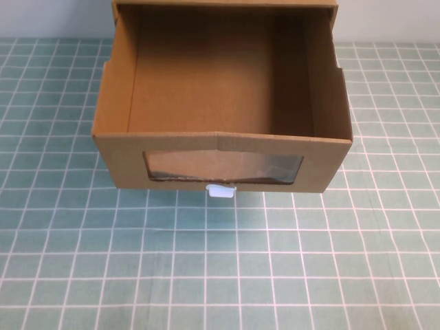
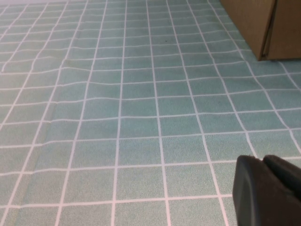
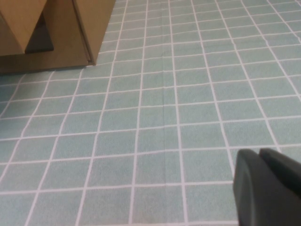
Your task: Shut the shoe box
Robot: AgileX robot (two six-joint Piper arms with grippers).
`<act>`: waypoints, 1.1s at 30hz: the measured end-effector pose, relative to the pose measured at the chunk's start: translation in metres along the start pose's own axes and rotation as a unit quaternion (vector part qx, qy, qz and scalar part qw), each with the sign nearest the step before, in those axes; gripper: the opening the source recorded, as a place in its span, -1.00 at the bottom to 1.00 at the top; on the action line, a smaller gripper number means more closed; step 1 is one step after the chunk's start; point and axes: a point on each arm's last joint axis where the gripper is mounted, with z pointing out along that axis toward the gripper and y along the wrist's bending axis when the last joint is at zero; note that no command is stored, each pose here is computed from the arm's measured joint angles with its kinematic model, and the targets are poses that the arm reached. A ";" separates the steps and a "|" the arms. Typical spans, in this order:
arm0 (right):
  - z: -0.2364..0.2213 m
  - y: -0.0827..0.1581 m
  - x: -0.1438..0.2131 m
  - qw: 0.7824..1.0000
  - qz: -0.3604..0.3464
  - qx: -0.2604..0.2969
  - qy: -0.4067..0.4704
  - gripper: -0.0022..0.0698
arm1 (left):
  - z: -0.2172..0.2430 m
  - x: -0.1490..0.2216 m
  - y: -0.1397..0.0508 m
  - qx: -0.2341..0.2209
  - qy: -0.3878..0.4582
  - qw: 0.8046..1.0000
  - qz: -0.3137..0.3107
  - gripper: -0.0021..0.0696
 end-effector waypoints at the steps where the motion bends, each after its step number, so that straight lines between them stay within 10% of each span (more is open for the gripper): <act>1: 0.000 0.000 0.000 1.000 0.000 0.000 0.000 -0.97 | 0.000 0.000 0.000 0.000 0.000 1.000 0.000 -0.96; 25: 0.000 0.000 0.000 1.000 0.000 0.000 0.000 -0.97 | 0.000 -0.003 0.000 0.001 -0.014 1.000 -0.007 -0.96; 33: 0.000 0.000 0.000 1.000 0.000 0.000 0.000 -0.97 | -0.003 -0.021 -0.002 0.036 -0.112 0.968 -0.223 -0.96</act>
